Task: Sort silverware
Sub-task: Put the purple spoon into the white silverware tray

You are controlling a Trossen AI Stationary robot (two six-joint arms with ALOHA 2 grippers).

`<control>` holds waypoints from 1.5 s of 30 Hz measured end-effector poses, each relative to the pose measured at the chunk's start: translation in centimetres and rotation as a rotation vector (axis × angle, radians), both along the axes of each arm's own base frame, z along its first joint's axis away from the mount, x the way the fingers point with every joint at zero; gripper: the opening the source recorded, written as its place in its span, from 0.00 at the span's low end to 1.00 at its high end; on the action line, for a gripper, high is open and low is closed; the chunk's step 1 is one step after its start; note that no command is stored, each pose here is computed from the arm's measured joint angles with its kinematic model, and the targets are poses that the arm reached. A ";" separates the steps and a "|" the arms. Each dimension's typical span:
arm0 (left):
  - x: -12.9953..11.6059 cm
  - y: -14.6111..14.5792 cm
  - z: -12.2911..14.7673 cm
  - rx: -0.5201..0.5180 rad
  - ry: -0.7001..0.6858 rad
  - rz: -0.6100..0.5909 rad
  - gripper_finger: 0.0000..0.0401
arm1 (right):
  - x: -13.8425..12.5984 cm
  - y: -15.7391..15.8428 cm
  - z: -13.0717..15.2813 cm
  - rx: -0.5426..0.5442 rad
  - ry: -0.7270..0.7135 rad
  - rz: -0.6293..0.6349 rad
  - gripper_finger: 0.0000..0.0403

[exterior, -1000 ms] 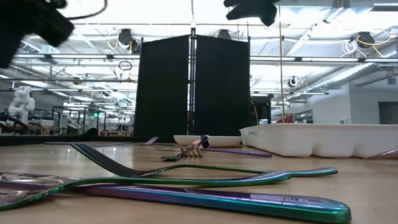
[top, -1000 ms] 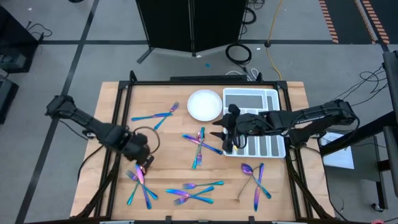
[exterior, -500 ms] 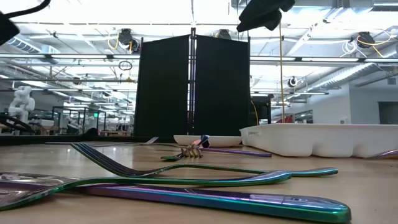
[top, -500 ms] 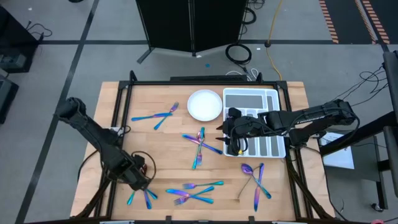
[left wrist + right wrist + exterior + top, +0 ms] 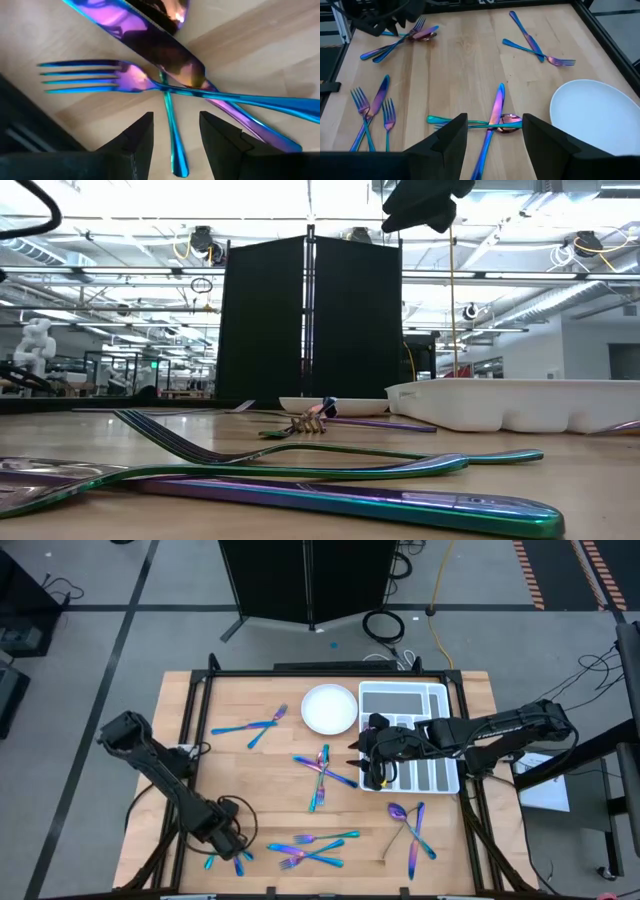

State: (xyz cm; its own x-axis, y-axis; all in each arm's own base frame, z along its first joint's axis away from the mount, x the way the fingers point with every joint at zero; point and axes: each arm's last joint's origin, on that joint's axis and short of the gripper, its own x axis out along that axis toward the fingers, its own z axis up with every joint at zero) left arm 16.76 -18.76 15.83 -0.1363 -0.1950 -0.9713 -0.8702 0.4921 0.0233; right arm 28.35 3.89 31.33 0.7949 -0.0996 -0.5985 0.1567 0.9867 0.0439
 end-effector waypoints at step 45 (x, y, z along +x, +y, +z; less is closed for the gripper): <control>0.1 0.7 -1.4 -0.045 0.004 -0.055 0.01 | 0.0 0.0 0.0 -0.003 0.001 0.002 0.45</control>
State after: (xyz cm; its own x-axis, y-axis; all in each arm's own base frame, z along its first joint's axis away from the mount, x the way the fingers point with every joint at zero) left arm 16.84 -18.06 14.42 -0.1522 -0.2306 -0.9611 -0.8418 0.5398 0.0038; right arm 28.37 3.88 31.31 0.7947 -0.1001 -0.5987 0.1549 0.9871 0.0406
